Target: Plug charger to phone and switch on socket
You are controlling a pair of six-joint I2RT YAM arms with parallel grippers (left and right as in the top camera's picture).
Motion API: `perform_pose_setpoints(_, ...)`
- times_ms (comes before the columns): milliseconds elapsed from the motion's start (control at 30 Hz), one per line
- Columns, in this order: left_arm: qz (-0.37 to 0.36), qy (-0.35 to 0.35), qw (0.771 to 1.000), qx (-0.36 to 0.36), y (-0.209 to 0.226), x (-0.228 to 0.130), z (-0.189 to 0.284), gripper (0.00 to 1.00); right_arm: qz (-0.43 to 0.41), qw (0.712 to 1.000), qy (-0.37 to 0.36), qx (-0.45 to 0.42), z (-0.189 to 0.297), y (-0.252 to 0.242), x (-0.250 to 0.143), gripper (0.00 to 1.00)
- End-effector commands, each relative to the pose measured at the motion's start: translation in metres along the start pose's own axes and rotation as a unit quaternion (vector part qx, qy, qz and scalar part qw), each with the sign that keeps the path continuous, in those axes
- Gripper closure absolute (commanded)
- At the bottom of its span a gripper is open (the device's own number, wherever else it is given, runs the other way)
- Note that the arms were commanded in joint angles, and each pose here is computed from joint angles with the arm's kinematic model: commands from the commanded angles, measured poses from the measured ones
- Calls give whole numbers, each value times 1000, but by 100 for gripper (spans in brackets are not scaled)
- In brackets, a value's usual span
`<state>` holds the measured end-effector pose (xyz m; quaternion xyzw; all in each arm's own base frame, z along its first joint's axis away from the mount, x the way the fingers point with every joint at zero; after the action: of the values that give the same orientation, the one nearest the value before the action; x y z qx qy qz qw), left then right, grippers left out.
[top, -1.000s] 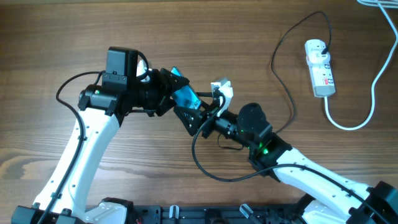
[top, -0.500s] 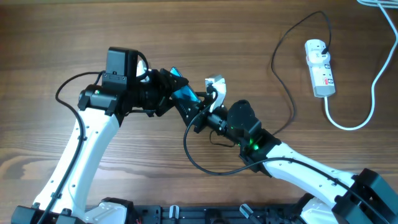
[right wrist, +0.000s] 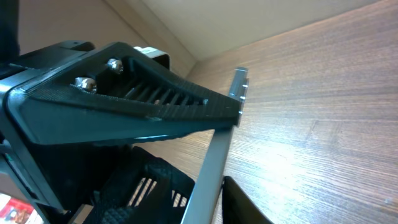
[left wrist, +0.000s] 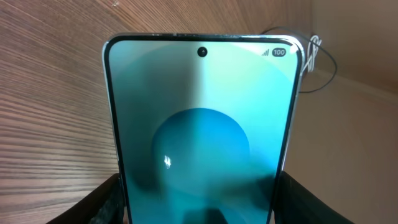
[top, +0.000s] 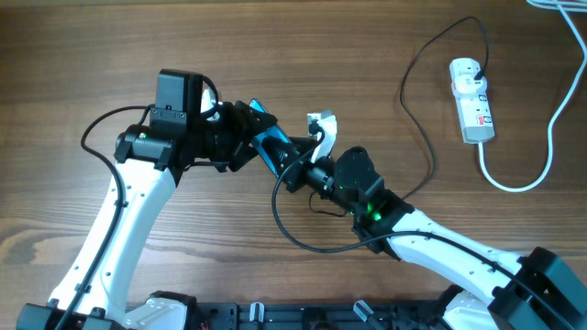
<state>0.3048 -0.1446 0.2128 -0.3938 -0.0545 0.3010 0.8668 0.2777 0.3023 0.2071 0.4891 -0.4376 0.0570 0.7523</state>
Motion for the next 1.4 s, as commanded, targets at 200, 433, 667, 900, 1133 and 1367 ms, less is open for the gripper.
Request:
perform_pose_setpoints(200, -13, -5, 1000, -21, -14, -3, 11, 65, -10, 999, 5, 30, -3, 14, 3, 87)
perform_pose_setpoints(433, -13, -5, 1000, -21, -14, -3, 11, 56, -10, 1000, 5, 30, -3, 14, 3, 94)
perform_pose_setpoints(667, -13, -5, 1000, -21, -14, -3, 11, 42, -46, 998, -8, 43, -2, 20, 10, 95)
perform_pose_setpoints(900, -13, -5, 1000, -21, -14, -3, 11, 29, -128, 988, 1, 83, 1, 36, 14, 95)
perform_pose_setpoints(1133, -13, -5, 1000, -21, -14, -3, 11, 23, -270, 961, -4, 62, 2, 22, 23, 95)
perform_pose_setpoints(1367, -35, -29, 999, 5, -5, 3, 11, 0, -489, 869, 11, -78, 9, -47, 7, 95)
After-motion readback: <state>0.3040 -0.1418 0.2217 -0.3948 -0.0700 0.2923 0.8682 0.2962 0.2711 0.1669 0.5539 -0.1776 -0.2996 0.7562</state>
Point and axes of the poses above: each gripper's point midway between its finger pads, its own z axis back along the fingers, its own y axis along the line the jaws close on, x = y × z, the point moved 3 cm from there along z, back along the fingers, and after that the axes turned 2 degrees about -z, right-handed, at the moved point
